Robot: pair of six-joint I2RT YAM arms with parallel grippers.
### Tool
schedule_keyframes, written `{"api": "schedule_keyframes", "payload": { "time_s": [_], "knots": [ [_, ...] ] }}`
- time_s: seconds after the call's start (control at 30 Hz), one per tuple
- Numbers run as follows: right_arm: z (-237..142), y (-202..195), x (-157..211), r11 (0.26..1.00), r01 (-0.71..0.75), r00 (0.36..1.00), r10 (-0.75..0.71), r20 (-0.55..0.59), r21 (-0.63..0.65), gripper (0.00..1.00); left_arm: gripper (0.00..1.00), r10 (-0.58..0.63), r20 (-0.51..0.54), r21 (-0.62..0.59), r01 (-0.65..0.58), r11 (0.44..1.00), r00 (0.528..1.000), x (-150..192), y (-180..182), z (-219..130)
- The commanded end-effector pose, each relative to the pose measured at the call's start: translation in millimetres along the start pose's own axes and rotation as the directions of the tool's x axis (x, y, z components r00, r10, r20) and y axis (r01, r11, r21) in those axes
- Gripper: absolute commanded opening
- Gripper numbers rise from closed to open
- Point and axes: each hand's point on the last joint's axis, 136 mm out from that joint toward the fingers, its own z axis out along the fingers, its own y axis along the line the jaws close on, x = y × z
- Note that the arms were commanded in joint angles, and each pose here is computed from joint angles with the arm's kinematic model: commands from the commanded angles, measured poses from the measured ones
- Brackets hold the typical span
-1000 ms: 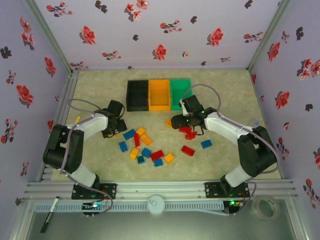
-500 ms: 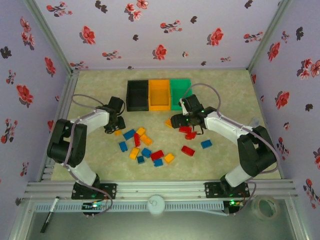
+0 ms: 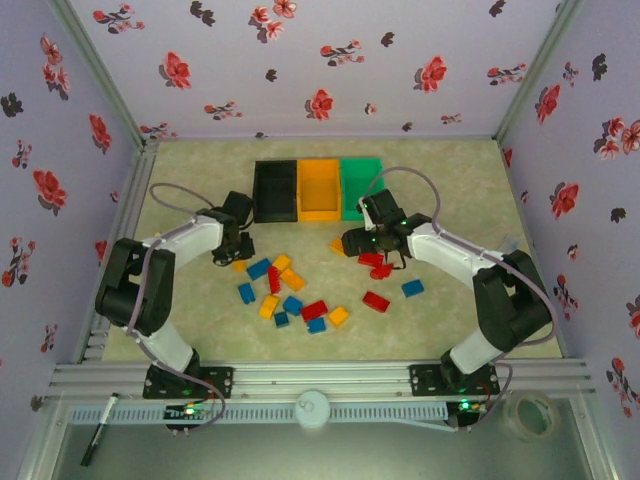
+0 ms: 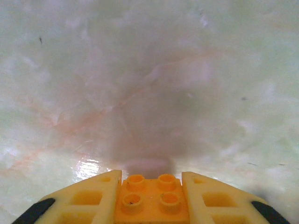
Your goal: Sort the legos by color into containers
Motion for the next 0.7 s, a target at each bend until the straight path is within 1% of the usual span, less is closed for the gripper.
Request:
{"api": "schedule_keyframes", "payload": {
  "time_s": [0.0, 0.17, 0.27, 0.37, 0.53, 0.67],
  "knots": [
    [-10, -8, -10, 0.998, -0.038, 0.997, 0.034, 0.072, 0.055, 0.82, 0.17, 0.037, 0.063, 0.025, -0.038, 0.999, 0.997, -26, -11, -32],
    [-20, -16, -14, 0.994, -0.073, 0.989, 0.062, 0.132, 0.079, 0.82, 0.17, 0.083, 0.151, 0.052, -0.092, 0.994, 0.985, -69, -31, -65],
    [-24, -19, -15, 0.993, -0.086, 0.986, 0.073, 0.147, 0.084, 0.82, 0.17, 0.11, 0.19, 0.06, -0.124, 0.991, 0.976, -95, -45, -73],
    [-25, -20, -15, 0.991, -0.104, 0.983, 0.09, 0.157, 0.082, 0.82, 0.2, 0.15, 0.223, 0.07, -0.169, 0.983, 0.963, -122, -64, -72],
    [-27, -20, -14, 0.99, -0.119, 0.981, 0.106, 0.163, 0.074, 0.82, 0.2, 0.207, 0.262, 0.079, -0.235, 0.969, 0.943, -164, -95, -60],
    [-29, -21, -11, 0.99, -0.124, 0.98, 0.11, 0.163, 0.074, 0.82, 0.19, 0.214, 0.264, 0.073, -0.241, 0.968, 0.94, -190, -109, -42]
  ]
}}
